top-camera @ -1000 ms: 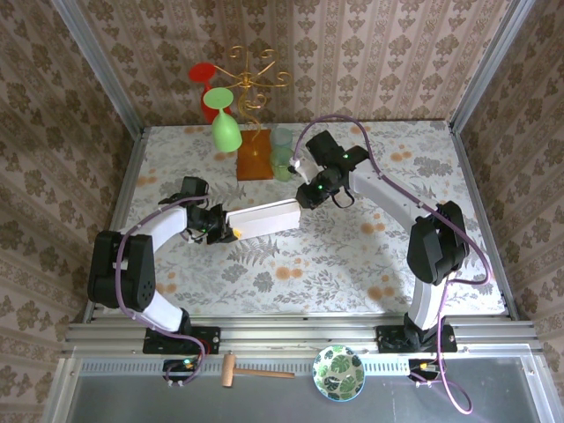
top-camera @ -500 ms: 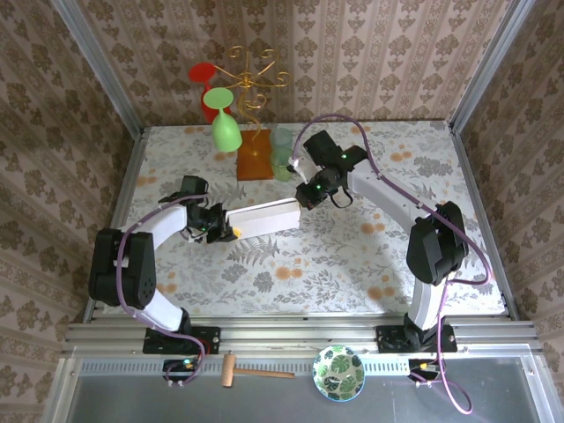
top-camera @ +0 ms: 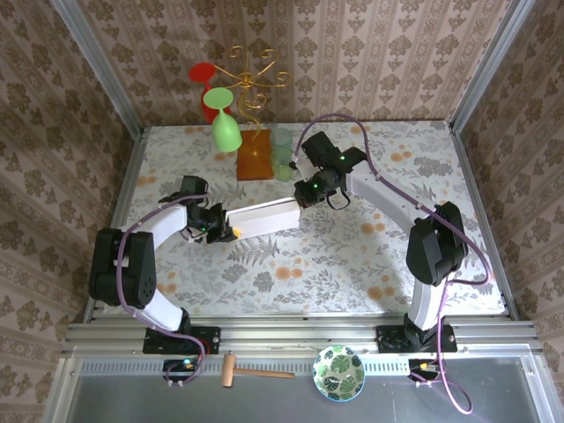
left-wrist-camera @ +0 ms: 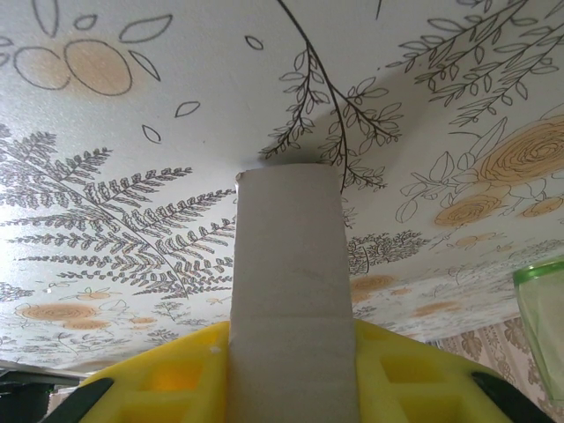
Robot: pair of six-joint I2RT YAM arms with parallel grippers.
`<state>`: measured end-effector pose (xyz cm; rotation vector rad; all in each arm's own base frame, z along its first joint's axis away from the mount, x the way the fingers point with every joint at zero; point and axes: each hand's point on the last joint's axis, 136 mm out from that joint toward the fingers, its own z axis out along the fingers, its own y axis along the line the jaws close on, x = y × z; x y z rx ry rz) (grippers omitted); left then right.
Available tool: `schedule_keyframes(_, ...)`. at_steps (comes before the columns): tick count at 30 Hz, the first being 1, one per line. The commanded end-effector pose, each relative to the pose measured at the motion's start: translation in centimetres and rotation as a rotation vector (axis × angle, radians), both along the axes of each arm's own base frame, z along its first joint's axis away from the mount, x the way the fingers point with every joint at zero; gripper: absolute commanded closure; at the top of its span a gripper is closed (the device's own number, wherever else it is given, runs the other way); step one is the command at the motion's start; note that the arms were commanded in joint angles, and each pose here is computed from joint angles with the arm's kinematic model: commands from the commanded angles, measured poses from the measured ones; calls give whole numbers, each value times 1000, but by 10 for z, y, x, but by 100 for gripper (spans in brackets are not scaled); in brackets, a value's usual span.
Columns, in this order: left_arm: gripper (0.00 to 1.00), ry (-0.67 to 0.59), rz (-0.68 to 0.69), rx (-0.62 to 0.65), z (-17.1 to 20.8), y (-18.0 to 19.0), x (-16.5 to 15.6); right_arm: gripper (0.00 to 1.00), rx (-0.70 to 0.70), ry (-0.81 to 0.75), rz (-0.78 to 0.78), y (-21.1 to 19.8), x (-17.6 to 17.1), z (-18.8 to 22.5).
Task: Fold the paper box
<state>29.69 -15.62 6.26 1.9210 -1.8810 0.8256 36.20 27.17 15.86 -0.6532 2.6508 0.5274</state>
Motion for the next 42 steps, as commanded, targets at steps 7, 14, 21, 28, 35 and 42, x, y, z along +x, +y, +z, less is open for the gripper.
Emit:
schedule_keyframes(7, 92, 51, 36, 41, -16, 9, -5, 100, 56, 3, -102, 5, -4, 4)
schedule_keyframes(14, 92, 44, 41, 38, -15, 9, -2, 100, 37, -22, -107, 6, -8, 2)
schedule_keyframes(21, 92, 40, 43, 33, -16, 8, -2, 100, 29, -48, -119, 2, -11, -10)
schedule_keyframes(28, 91, 35, 44, 26, -18, 7, -1, 100, 34, -85, -132, 5, -11, -16)
schedule_keyframes(35, 86, 18, 55, 10, -19, 8, 2, 100, 35, -134, -141, 10, -7, -21)
schedule_keyframes(42, 59, -50, 70, -31, -21, 8, 13, 100, -4, -153, -155, 9, -3, -29)
